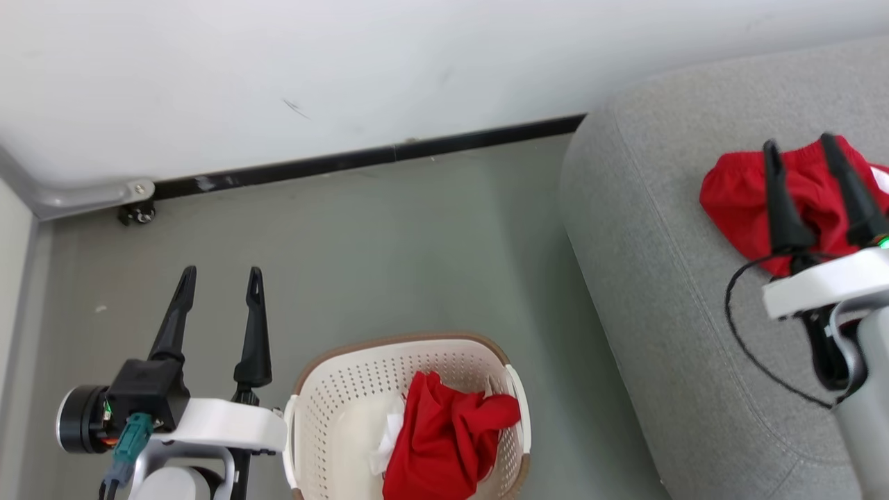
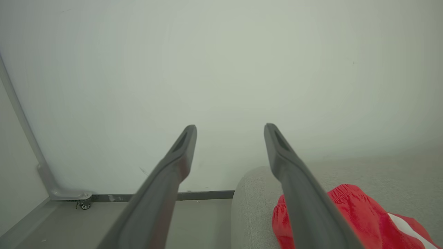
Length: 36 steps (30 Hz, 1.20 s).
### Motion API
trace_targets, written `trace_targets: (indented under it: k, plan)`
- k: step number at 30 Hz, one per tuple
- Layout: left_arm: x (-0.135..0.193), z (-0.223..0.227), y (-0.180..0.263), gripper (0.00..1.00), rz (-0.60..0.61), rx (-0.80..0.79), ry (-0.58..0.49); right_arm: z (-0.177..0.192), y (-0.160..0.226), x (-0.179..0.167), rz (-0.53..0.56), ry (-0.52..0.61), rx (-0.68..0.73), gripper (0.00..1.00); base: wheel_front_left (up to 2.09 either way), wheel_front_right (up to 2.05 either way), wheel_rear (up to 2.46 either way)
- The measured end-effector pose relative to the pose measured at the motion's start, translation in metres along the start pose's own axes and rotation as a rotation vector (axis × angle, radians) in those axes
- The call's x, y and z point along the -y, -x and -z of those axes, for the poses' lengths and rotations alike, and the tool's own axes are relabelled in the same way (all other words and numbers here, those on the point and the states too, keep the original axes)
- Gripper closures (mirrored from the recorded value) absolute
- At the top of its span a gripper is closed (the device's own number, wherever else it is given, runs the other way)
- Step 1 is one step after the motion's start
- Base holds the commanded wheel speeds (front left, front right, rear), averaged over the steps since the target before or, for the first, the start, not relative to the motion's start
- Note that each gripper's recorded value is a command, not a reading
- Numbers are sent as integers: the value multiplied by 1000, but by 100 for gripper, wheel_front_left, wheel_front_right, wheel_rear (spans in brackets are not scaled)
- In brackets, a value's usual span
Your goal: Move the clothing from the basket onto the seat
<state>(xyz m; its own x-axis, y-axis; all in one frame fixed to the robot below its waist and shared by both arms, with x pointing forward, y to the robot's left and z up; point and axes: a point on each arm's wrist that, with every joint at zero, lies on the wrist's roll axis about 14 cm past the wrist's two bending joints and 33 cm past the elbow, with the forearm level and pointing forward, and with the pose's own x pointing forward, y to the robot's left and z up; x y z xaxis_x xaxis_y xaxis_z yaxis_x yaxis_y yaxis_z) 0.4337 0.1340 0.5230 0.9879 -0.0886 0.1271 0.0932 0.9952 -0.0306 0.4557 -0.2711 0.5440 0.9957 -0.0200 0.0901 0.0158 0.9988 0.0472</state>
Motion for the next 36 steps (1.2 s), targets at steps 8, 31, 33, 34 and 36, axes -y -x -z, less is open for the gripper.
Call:
trace_targets:
  k: [8,31,33,34,36]
  plan:
    - [-11,-6,22,0,-41,1,-5,0,18,-37,-56,-47,28,0,0,0,0]
    - [-22,2,71,0,-85,-48,-22,44,91,-86,-83,-109,-58,0,0,0,0]
    - [-23,2,73,0,-88,-47,-24,46,95,-87,-83,-106,-64,0,0,0,0]
    - [-23,2,73,0,-90,-46,-24,46,98,-87,-83,-108,-65,0,0,0,0]
    - [-24,0,74,0,-94,-42,-25,46,101,-91,-85,-108,-65,0,0,0,0]
